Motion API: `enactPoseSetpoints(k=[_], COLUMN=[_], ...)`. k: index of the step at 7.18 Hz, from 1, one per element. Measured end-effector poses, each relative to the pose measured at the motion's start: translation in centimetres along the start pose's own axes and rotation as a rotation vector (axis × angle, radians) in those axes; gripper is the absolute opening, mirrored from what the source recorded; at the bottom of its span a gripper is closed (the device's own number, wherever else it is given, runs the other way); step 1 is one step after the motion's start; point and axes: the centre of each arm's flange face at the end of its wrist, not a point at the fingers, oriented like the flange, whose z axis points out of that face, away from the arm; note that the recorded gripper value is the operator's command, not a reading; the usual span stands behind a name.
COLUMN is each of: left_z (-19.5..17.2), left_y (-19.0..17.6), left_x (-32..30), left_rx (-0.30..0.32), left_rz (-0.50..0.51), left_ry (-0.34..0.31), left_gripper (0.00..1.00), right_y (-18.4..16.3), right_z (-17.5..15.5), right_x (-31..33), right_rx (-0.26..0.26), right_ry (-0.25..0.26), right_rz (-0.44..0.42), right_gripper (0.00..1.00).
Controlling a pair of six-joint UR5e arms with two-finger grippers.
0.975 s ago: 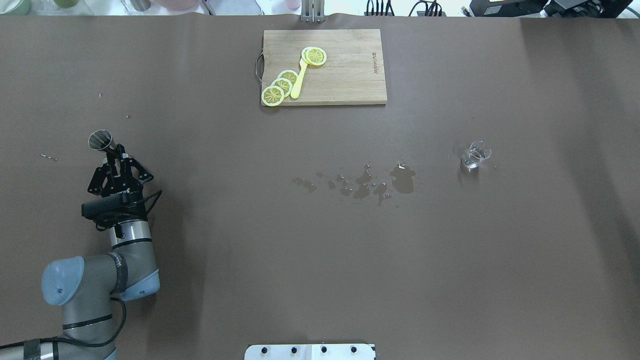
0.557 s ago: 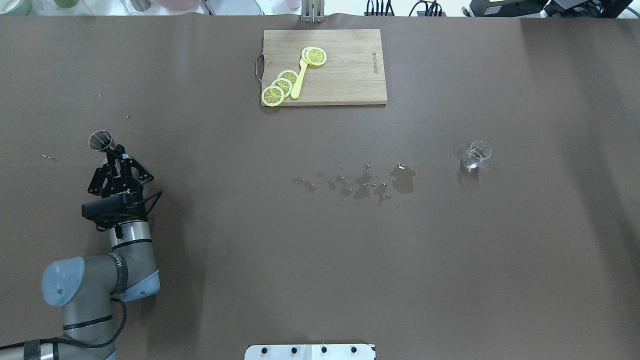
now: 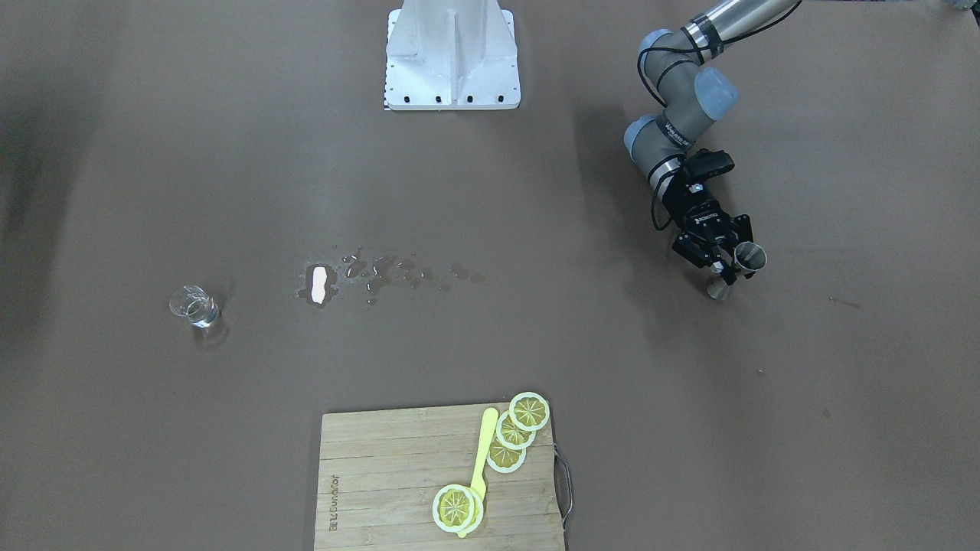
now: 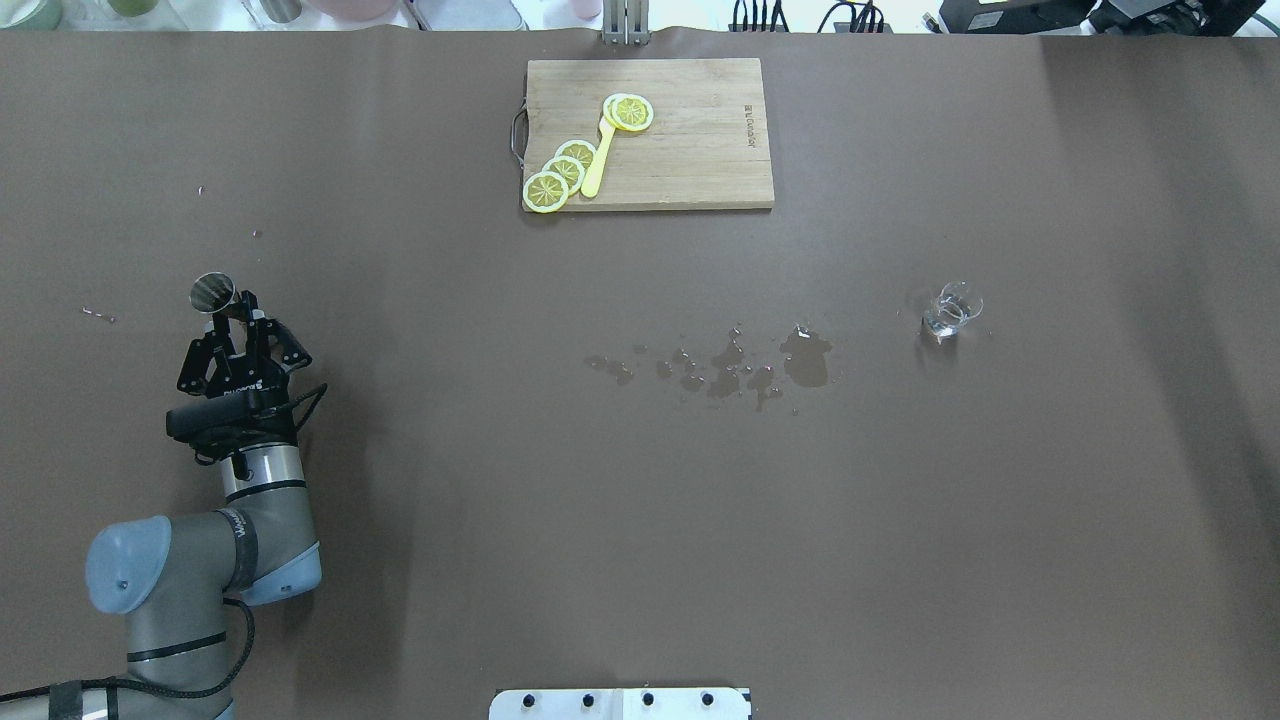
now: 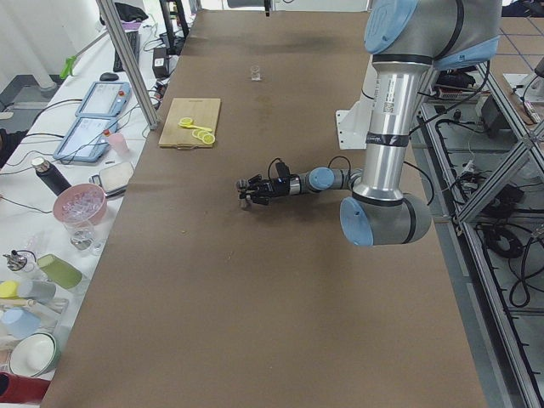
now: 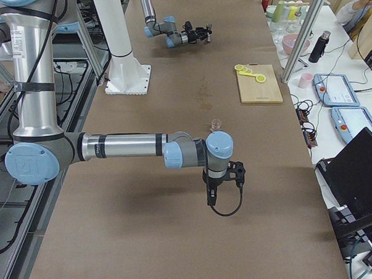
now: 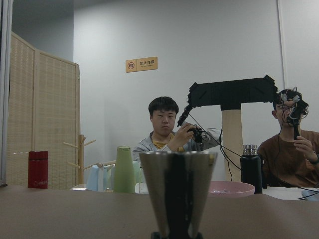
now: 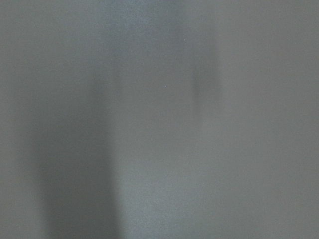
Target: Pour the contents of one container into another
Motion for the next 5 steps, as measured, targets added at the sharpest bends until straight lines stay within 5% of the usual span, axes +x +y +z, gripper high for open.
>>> enactPoseSetpoints(k=[1, 3, 5], left_z=[-0.02, -0.03, -0.01], left_y=[0.01, 0.00, 0.07], left_x=[-0.02, -0.03, -0.05], left_rx=[0.001, 0.002, 0.010], left_rz=[0.005, 0.012, 0.013], left_ry=[0.001, 0.001, 0.011], left_gripper=[0.50, 0.98, 0.99], right_y=[0.00, 0.00, -0.02], right_z=[0.02, 0.02, -0.03], right_x=[0.02, 0.01, -0.03], right_rx=[0.000, 0.001, 0.003], right_ry=[0.000, 0.000, 0.000], right_rz=[0.000, -0.001, -0.002], right_gripper=[1.00, 1.00, 1.00])
